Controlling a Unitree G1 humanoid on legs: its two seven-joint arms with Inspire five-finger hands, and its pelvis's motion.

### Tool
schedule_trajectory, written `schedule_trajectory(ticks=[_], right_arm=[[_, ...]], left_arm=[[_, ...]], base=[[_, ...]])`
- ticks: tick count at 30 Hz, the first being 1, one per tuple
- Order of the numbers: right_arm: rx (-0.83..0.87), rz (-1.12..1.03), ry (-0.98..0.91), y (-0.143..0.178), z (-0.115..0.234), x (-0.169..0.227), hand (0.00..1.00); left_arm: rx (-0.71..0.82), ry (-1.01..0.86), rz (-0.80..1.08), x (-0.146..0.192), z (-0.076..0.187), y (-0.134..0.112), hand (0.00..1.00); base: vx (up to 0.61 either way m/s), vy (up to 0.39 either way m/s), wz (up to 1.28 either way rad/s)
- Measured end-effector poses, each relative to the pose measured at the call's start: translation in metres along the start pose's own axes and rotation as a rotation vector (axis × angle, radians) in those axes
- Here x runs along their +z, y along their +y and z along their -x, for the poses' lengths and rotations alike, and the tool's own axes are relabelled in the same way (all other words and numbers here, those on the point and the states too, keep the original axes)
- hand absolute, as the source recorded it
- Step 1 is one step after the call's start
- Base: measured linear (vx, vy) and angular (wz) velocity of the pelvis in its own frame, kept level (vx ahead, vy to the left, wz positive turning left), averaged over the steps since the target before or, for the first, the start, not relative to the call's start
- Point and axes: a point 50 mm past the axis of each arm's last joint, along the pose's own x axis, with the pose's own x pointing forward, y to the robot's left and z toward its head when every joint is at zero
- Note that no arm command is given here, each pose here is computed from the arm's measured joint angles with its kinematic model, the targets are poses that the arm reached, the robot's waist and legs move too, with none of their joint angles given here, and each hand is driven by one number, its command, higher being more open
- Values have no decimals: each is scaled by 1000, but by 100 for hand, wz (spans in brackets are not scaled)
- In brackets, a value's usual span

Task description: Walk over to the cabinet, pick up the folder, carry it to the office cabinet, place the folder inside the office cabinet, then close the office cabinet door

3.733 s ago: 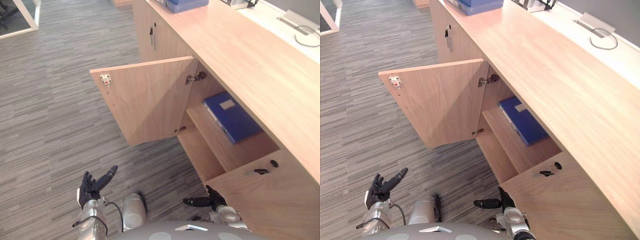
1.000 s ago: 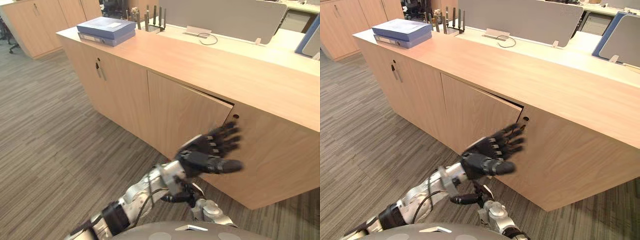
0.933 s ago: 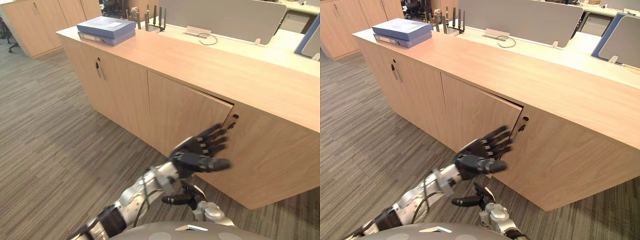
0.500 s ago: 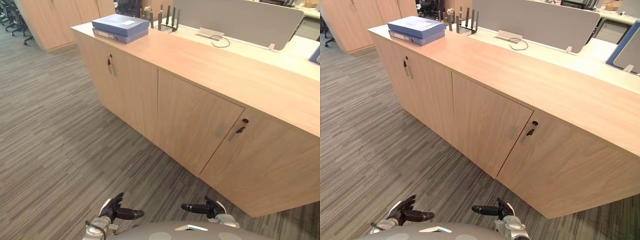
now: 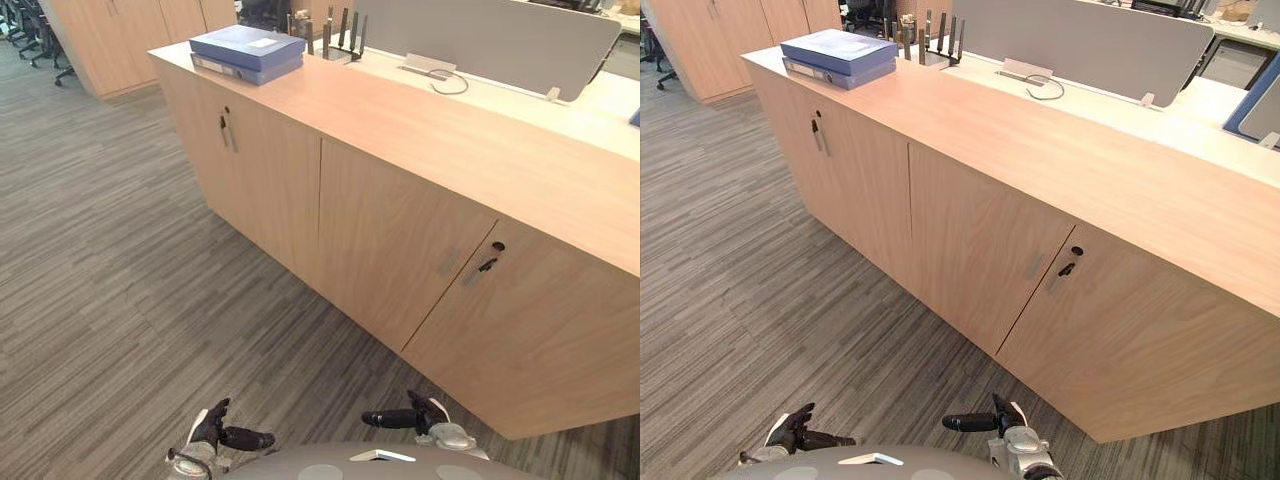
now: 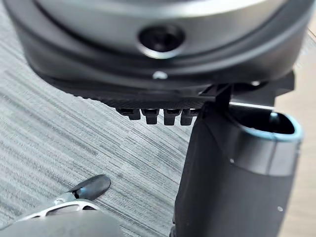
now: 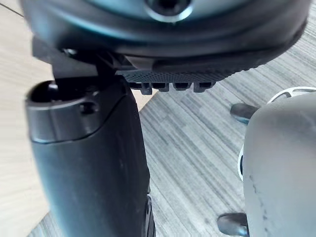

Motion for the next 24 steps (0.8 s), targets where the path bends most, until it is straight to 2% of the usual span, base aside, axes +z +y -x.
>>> schedule_trajectory(ticks=[5, 24], right_arm=[[9, 36, -13, 0, -1, 6, 100], [13, 30, -20, 0, -2, 11, 100]], left_arm=[[-42, -37, -155, 10, -2, -4, 100], [-53, -41, -159, 15, -4, -5, 100]], base=[[0, 0, 0], [8, 2, -1]])
